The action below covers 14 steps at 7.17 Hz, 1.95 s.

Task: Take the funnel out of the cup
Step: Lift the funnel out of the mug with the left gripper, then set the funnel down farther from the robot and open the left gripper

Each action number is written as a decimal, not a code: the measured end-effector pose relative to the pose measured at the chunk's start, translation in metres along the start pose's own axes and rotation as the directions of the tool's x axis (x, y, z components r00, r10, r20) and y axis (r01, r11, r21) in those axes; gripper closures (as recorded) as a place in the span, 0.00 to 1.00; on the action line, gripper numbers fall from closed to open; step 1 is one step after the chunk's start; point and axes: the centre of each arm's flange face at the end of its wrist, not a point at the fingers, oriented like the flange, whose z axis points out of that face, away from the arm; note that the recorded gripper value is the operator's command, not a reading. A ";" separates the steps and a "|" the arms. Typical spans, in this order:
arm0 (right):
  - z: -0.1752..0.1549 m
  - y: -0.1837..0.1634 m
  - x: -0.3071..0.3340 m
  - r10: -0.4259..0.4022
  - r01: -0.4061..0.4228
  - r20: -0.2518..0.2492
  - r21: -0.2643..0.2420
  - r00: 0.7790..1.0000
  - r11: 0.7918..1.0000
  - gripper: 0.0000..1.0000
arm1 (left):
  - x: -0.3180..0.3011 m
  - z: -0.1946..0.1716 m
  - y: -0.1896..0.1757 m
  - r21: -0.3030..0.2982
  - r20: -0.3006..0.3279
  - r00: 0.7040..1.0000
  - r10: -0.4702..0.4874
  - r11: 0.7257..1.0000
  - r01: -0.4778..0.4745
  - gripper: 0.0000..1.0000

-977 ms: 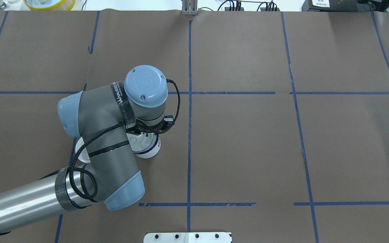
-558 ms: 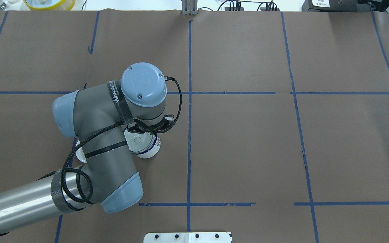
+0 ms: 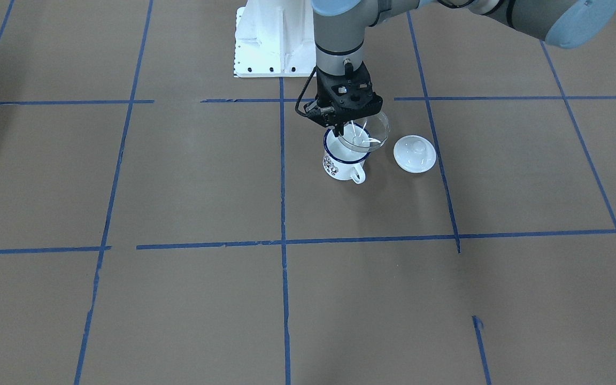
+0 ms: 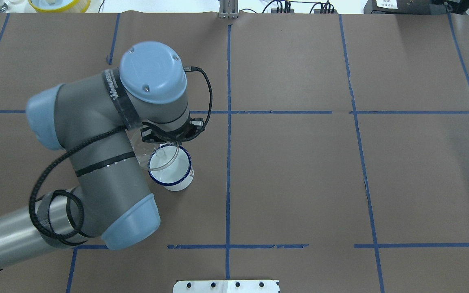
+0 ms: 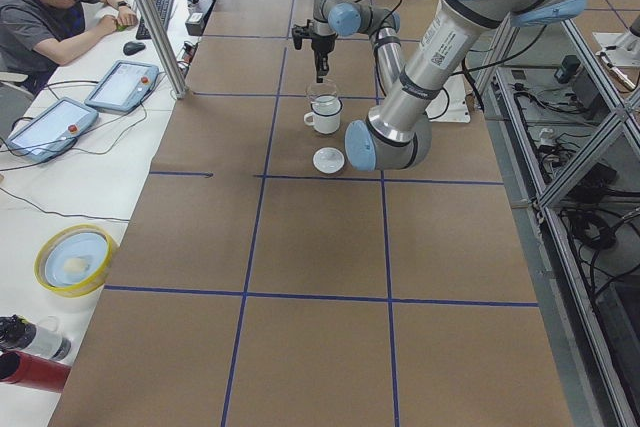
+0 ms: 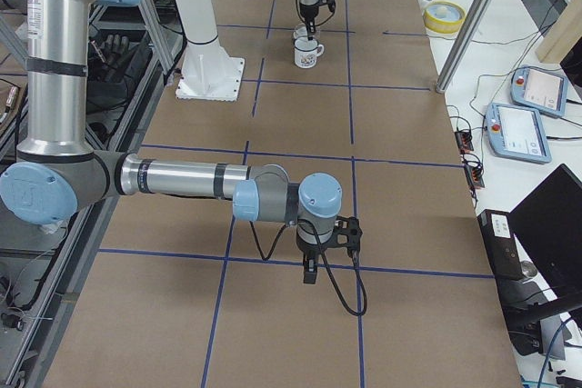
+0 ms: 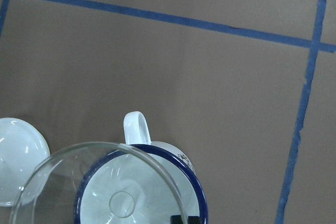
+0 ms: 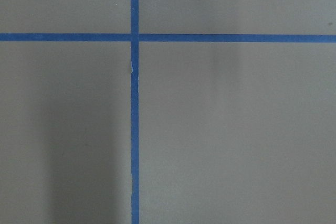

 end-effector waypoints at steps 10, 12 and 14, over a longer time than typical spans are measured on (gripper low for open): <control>0.000 0.000 0.000 0.000 0.000 0.000 0.000 1.000 1.000 0.00 | -0.097 0.107 -0.244 0.154 -0.720 0.431 -0.544 0.480 0.863 1.00; 0.000 0.000 0.000 0.000 0.000 0.000 0.000 1.000 1.000 0.00 | -0.118 0.163 -0.255 0.178 -0.708 0.440 -0.553 0.462 0.869 0.97; 0.000 0.000 0.000 0.000 0.000 0.000 0.000 1.000 1.000 0.00 | -0.119 0.186 -0.248 0.191 -0.685 0.463 -0.562 0.475 0.859 0.82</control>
